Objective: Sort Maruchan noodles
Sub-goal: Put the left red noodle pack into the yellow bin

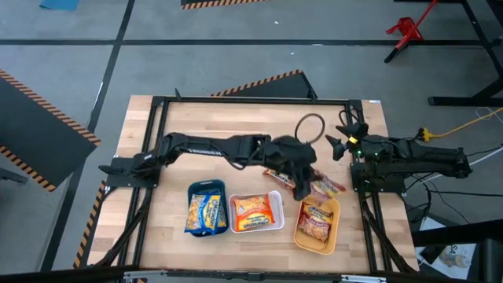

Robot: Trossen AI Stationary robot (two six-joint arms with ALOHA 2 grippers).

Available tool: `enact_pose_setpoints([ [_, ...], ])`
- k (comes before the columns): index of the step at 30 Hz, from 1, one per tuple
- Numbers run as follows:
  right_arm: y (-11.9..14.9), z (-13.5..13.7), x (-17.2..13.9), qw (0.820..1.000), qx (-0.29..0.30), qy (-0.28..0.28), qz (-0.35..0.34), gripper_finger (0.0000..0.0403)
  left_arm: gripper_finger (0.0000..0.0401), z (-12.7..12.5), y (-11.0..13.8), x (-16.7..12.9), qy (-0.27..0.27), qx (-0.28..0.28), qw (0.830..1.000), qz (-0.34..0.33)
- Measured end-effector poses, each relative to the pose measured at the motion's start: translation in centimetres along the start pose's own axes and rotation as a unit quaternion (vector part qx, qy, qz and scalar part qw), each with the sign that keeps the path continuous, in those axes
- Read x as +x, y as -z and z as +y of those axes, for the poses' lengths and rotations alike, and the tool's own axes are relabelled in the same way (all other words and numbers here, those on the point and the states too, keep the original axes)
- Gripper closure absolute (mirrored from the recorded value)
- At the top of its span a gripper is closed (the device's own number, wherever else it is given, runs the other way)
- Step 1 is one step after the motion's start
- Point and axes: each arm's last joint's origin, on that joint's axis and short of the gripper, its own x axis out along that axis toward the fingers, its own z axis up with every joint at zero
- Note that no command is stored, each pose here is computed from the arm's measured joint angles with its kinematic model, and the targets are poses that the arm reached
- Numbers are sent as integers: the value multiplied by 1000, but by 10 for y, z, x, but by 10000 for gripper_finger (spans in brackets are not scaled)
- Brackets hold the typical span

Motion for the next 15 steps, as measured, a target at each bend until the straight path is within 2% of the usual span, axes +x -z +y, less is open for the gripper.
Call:
enact_pose_setpoints([
  [3,0,-2,0,999,22,24,-9,109,397,-8,10,8,19,1,1000,15],
  [9,0,-2,0,999,29,22,-8,109,397,-16,39,33,62,10,995,71],
  [15,0,-2,0,999,41,22,-9,109,397,-14,66,58,90,17,989,113],
])
